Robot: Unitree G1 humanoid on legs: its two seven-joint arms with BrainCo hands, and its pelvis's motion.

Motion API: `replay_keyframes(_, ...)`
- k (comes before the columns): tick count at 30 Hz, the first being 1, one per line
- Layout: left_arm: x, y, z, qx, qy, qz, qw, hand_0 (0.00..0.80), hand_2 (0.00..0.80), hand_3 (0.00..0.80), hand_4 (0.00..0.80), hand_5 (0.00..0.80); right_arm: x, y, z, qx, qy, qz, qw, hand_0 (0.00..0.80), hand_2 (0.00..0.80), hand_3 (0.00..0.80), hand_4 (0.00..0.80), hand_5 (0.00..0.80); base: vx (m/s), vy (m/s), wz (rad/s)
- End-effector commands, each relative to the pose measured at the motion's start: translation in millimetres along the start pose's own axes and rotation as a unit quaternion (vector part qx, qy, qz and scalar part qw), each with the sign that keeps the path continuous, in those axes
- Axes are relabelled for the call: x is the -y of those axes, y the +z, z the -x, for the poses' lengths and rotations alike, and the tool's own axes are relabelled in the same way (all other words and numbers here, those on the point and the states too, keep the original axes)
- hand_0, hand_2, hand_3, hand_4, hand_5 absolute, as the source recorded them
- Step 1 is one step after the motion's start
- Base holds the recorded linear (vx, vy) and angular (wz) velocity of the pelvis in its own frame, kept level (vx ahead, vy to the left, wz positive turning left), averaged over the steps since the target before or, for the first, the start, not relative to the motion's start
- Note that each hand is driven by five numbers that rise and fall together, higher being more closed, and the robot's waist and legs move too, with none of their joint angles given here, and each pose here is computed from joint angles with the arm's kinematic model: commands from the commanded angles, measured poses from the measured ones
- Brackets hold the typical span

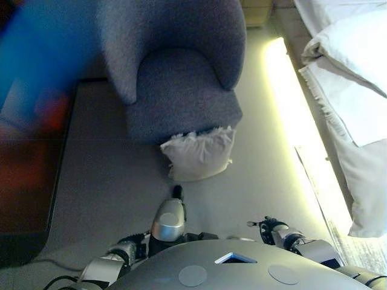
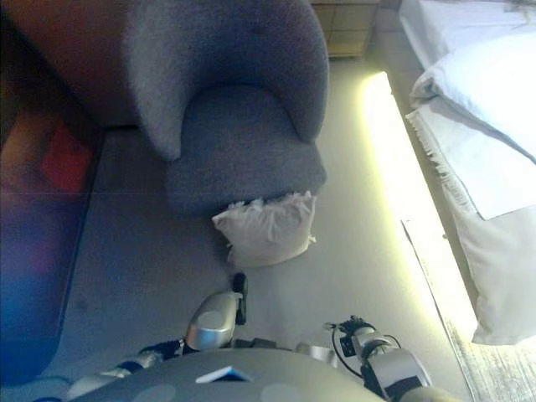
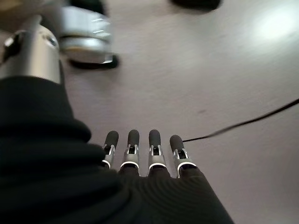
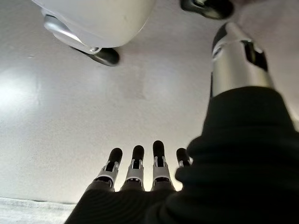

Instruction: Pick up the cushion and take it to the sofa

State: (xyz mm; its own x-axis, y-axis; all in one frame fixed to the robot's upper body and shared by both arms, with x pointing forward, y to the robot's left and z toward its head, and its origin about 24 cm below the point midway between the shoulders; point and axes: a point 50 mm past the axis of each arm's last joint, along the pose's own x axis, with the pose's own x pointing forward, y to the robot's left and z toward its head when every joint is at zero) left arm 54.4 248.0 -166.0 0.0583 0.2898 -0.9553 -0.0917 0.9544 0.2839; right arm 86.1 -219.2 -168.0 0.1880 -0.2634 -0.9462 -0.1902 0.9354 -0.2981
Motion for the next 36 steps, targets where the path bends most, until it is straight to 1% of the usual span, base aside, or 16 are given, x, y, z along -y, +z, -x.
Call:
replay_keyframes(1,3,7,1,-0.001,-0.008,-0.024,1.000,0.000,0.000,0.000,0.000,0.000,18,10,0,0.049,-0.028,-0.014,0.998,0.000,0.000,0.000,0.000,0.000,0.429,0.116,0.01)
replay_keyframes(5,4,38,4,0.025,-0.017,-0.028,0.999,0.000,0.000,0.000,0.000,0.000,21,33,2,0.089,-0.030,-0.009,0.996,0.000,0.000,0.000,0.000,0.000,0.251,-0.048,0.31)
replay_keyframes(8,9,50,7,0.033,-0.016,-0.024,0.999,0.000,0.000,0.000,0.000,0.000,22,39,3,0.102,-0.032,-0.017,0.994,0.000,0.000,0.000,0.000,0.000,0.144,-0.196,0.43)
replay_keyframes(11,11,45,6,0.029,-0.018,-0.011,0.999,0.000,0.000,0.000,0.000,0.000,22,35,3,0.099,-0.035,-0.020,0.994,0.000,0.000,0.000,0.000,0.000,0.229,-0.204,0.70)
replay_keyframes(15,10,29,4,0.014,-0.008,0.024,1.000,0.000,0.000,0.000,0.000,0.000,19,21,1,0.079,-0.020,0.033,0.996,0.000,0.000,0.000,0.000,0.000,0.249,-0.192,0.64)
replay_keyframes(17,9,25,3,0.019,0.013,0.040,0.999,0.000,0.000,0.000,0.000,0.000,16,18,1,0.076,-0.014,0.041,0.996,0.000,0.000,0.000,0.000,0.000,0.210,-0.233,0.57)
replay_keyframes(19,5,30,3,0.045,0.041,0.044,0.997,0.000,0.000,0.000,0.000,0.000,18,24,2,0.080,-0.017,0.041,0.996,0.000,0.000,0.000,0.000,0.000,0.087,-0.189,0.31)
replay_keyframes(22,8,45,6,0.084,0.048,0.033,0.995,0.000,0.000,0.000,0.000,0.000,28,35,2,0.078,-0.047,0.023,0.996,0.000,0.000,0.000,0.000,0.000,-0.051,-0.052,0.34)
replay_keyframes(25,16,64,10,0.122,0.042,0.028,0.991,0.000,0.000,0.000,0.000,0.000,41,37,3,0.073,-0.084,-0.009,0.994,0.000,0.000,0.000,0.000,0.000,-0.103,0.136,0.50)
replay_keyframes(28,15,75,13,0.153,0.048,0.041,0.986,0.000,0.000,0.000,0.000,0.000,49,45,4,0.096,-0.107,-0.029,0.989,0.000,0.000,0.000,0.000,0.000,0.022,0.165,0.60)
replay_keyframes(31,11,84,15,0.178,0.051,0.008,0.983,0.000,0.000,0.000,0.000,0.000,50,54,6,0.111,-0.124,-0.055,0.985,0.000,0.000,0.000,0.000,0.000,0.086,0.099,0.44)
replay_keyframes(33,7,102,21,0.217,0.064,-0.015,0.974,0.000,0.000,0.000,0.000,0.000,52,71,10,0.137,-0.137,-0.066,0.979,0.000,0.000,0.000,0.000,0.000,-0.117,-0.021,0.24)
replay_keyframes(36,5,143,39,0.302,0.093,-0.021,0.949,0.000,0.000,0.000,0.000,0.000,58,108,21,0.200,-0.156,-0.089,0.963,0.000,0.000,0.000,0.000,0.000,-0.249,-0.023,0.19)
